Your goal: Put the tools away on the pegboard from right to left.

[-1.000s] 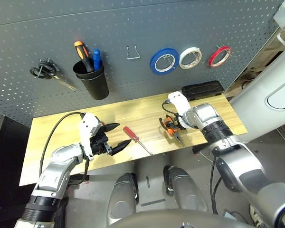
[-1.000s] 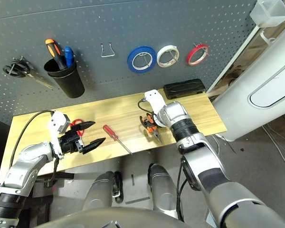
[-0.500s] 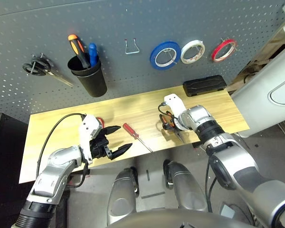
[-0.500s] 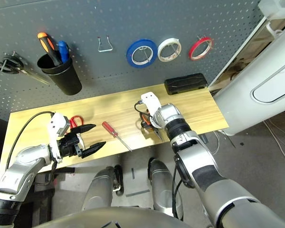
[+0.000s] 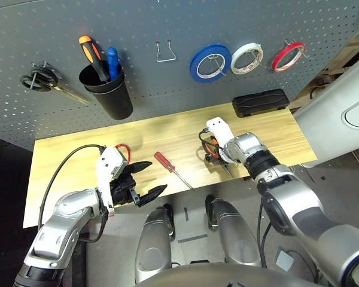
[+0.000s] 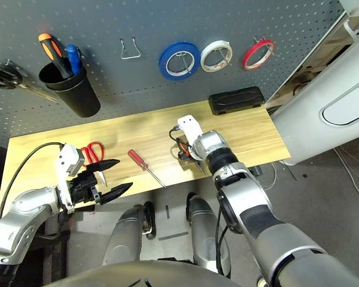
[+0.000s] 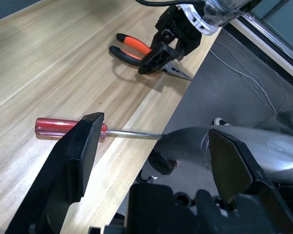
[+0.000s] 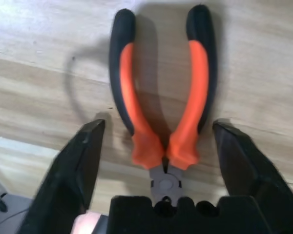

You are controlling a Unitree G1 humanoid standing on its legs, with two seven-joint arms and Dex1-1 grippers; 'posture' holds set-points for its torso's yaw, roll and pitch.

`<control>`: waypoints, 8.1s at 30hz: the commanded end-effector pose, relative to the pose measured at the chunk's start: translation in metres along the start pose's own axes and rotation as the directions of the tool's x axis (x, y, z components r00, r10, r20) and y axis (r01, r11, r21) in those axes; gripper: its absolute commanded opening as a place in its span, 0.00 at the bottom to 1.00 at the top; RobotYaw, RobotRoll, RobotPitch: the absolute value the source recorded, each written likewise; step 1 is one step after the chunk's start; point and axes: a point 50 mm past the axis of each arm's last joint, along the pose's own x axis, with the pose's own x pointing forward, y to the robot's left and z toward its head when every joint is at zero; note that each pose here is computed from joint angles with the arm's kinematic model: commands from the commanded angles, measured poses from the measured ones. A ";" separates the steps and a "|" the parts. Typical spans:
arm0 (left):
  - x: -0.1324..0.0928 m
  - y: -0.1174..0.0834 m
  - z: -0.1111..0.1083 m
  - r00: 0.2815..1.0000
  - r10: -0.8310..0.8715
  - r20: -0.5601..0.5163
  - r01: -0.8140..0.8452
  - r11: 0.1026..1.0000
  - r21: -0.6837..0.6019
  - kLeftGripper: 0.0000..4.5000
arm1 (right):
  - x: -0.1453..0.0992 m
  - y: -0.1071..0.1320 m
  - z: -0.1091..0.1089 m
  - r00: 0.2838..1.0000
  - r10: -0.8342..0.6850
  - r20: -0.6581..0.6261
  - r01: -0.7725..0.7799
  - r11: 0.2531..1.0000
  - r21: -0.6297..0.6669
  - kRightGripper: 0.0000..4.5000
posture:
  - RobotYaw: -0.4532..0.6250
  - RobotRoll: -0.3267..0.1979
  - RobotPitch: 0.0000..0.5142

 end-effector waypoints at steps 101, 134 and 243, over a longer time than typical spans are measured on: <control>-0.080 0.062 0.096 0.937 0.192 0.294 -0.180 0.981 -0.065 1.00 | -0.148 0.076 0.169 0.081 0.334 0.939 0.243 0.907 -0.344 0.51 | 0.49 0.62 0.19; -0.052 0.058 0.087 0.939 0.114 0.324 -0.085 0.991 -0.101 1.00 | -0.158 0.035 0.156 0.086 0.317 0.945 0.171 0.929 -0.327 0.99 | 0.46 0.62 0.18; 0.013 0.010 0.071 0.959 0.273 -0.075 -0.282 0.945 -0.164 0.18 | -0.197 -0.081 -0.036 0.346 0.781 0.520 -0.359 0.622 -0.695 1.00 | 0.42 0.62 0.20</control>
